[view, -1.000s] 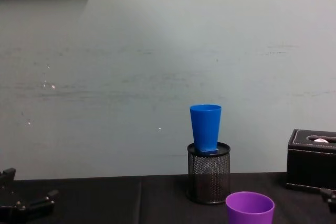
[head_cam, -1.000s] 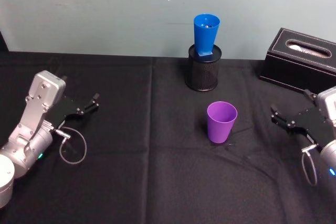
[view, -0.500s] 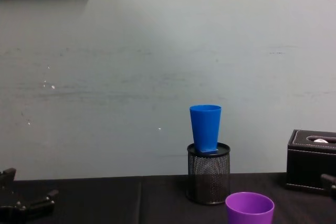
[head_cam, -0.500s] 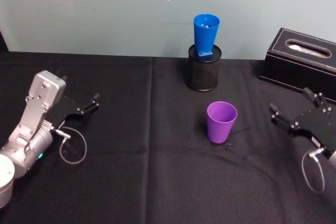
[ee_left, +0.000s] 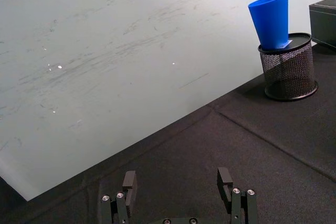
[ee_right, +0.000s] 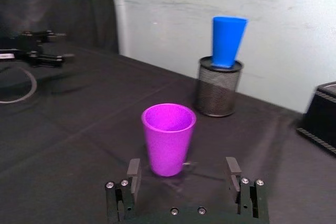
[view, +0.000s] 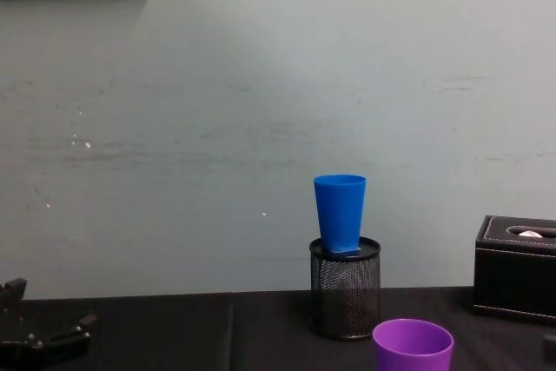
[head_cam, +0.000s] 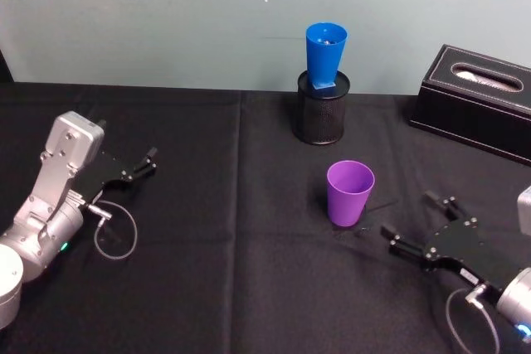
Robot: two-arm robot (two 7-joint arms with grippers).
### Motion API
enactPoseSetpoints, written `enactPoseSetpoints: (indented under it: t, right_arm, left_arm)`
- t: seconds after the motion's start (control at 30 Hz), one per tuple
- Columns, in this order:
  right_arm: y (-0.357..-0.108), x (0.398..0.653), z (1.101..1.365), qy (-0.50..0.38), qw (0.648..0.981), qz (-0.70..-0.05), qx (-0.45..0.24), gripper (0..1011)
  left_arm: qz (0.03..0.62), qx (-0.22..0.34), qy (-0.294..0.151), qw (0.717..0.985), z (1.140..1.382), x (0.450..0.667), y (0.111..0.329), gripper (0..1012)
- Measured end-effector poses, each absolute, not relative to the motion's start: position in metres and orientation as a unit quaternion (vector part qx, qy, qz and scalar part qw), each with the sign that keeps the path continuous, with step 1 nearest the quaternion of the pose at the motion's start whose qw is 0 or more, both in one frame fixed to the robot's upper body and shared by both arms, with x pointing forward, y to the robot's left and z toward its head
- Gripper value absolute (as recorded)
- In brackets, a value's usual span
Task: Pick up one cup with a gripper and tap it against the other cup.
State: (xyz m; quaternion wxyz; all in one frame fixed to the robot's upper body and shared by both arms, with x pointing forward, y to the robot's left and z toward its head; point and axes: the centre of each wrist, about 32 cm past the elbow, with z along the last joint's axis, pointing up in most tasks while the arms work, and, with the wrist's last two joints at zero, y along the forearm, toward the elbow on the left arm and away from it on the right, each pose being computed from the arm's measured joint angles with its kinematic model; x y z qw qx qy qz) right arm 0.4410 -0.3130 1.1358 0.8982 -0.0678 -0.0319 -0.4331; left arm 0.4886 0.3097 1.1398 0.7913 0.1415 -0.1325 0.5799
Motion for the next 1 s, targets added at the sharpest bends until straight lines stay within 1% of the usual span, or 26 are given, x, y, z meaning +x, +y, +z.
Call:
enactPoseSetpoints:
  t: [0.3,0.63,1.0]
  right_arm:
    - [-0.303,0.453,1.127,-0.009,0.910,-0.411,-0.054,1003]
    - [-0.295,0.475,1.126,-0.005,0.912,-0.406,-0.057,1003]
    - [-0.286,0.491,1.120,0.008,0.915,-0.400,-0.057,1003]
  left_arm:
    - [0.580,0.141,-0.132,0.791,1.140,0.489,0.310,1005]
    - [0.580,0.141,-0.133,0.791,1.140,0.489,0.310,1005]
    - [0.580,0.142,-0.132,0.791,1.140,0.489,0.310,1005]
